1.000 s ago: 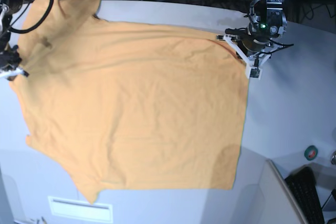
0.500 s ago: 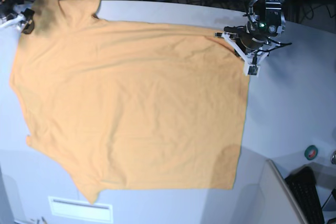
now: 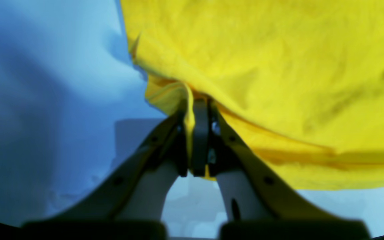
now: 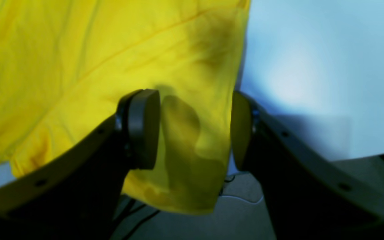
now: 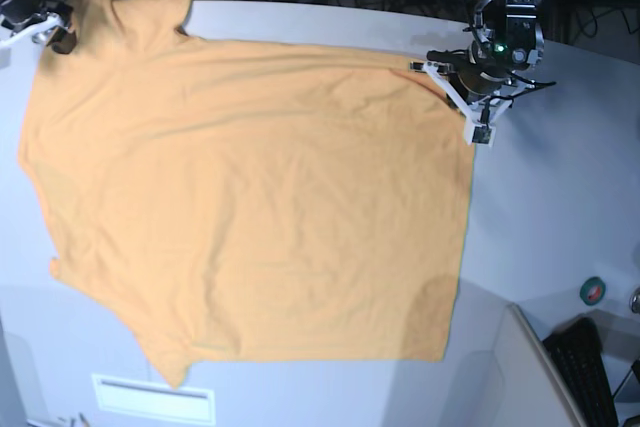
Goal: Layout the t-shirt on the table in an organized manner, then fold the t-shirt properly
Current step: 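Hold the shirt edge with both grippers and pull it taut apart, then regrasp the shirt edge with both grippers and pull it flat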
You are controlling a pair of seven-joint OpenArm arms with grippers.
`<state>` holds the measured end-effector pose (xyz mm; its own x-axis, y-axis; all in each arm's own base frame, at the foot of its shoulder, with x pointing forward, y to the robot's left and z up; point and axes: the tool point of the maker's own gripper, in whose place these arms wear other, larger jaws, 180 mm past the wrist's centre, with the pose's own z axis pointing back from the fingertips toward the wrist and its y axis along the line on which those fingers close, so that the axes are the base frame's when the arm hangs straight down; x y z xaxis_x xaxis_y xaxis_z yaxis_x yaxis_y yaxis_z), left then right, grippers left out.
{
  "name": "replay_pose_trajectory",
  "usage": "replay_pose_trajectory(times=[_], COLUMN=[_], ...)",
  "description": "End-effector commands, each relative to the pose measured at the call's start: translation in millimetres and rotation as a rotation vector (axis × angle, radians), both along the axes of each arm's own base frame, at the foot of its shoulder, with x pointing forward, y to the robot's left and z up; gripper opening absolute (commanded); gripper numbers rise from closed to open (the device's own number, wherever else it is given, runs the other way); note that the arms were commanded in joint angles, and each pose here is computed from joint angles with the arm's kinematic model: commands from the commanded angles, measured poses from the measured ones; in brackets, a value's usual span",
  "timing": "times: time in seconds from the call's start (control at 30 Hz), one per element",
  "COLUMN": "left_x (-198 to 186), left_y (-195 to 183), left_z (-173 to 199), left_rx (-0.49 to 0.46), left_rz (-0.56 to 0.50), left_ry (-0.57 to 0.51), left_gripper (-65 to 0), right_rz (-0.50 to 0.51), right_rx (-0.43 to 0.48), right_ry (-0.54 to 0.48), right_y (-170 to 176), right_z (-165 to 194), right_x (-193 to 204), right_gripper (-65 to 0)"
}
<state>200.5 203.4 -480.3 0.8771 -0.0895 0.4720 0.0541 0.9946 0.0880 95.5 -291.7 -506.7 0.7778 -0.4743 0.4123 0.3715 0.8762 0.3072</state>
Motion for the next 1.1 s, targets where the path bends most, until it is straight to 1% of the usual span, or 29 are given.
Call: replay_pose_trajectory(times=[0.0,0.1,0.17,0.27,0.33,0.43,0.53,0.6,0.7,0.83,0.97,1.03,1.07], left_x=[7.2,6.5,5.0,2.5,1.4,-5.0,-5.7,-7.4,-2.7,7.0,29.3,42.6,46.2], left_y=[2.5,2.5,2.5,2.5,5.1,20.8,31.0,40.0,39.8,36.7,35.6,34.7,35.2], left_z=[6.7,6.4,5.8,5.0,5.3,7.5,15.1,26.6,41.6,50.2,59.5,66.0,66.1], left_rx=[0.007,0.007,0.007,0.007,0.010,0.029,0.044,0.062,0.072,0.071,0.064,0.060,0.059], left_rz=[-0.002,-0.002,-0.002,-0.002,0.005,0.045,0.069,0.086,0.078,0.070,0.076,0.077,0.080], left_ry=[-0.031,-0.030,-0.027,-0.022,-0.022,-0.021,-0.037,-0.064,-0.104,-0.137,-0.184,-0.213,-0.210], left_gripper=[-65.0,-65.0,-65.0,-65.0,-65.0,-65.0,-65.0,-65.0,-65.0,-65.0,-65.0,-65.0,-65.0], right_rz=[0.052,0.064,0.047,0.053,0.063,0.096,0.128,0.148,0.180,0.195,0.162,0.169,0.181], right_rx=[0.023,0.041,0.038,0.028,0.002,-0.020,-0.059,-0.103,-0.156,-0.182,-0.207,-0.209,-0.205], right_ry=[0.126,0.132,0.126,0.120,0.109,0.135,0.133,0.109,0.093,0.056,0.012,-0.010,-0.018], right_y=[13.1,23.9,21.0,19.2,15.7,17.7,20.0,19.9,18.3,15.1,2.0,1.1,2.4], right_z=[-13.3,-16.7,-15.8,-12.6,-5.4,5.0,20.8,36.0,54.9,67.2,78.6,81.6,81.4], right_x=[-28.0,-30.3,-29.9,-26.5,-23.0,-26.1,-21.9,-13.0,-4.7,21.6,56.5,77.0,87.1], right_gripper=[-38.7,-46.7,-52.5,-65.0,-65.0,-65.0,-65.0,-65.0,-65.0,-65.0,-65.0,-65.0,-65.0])
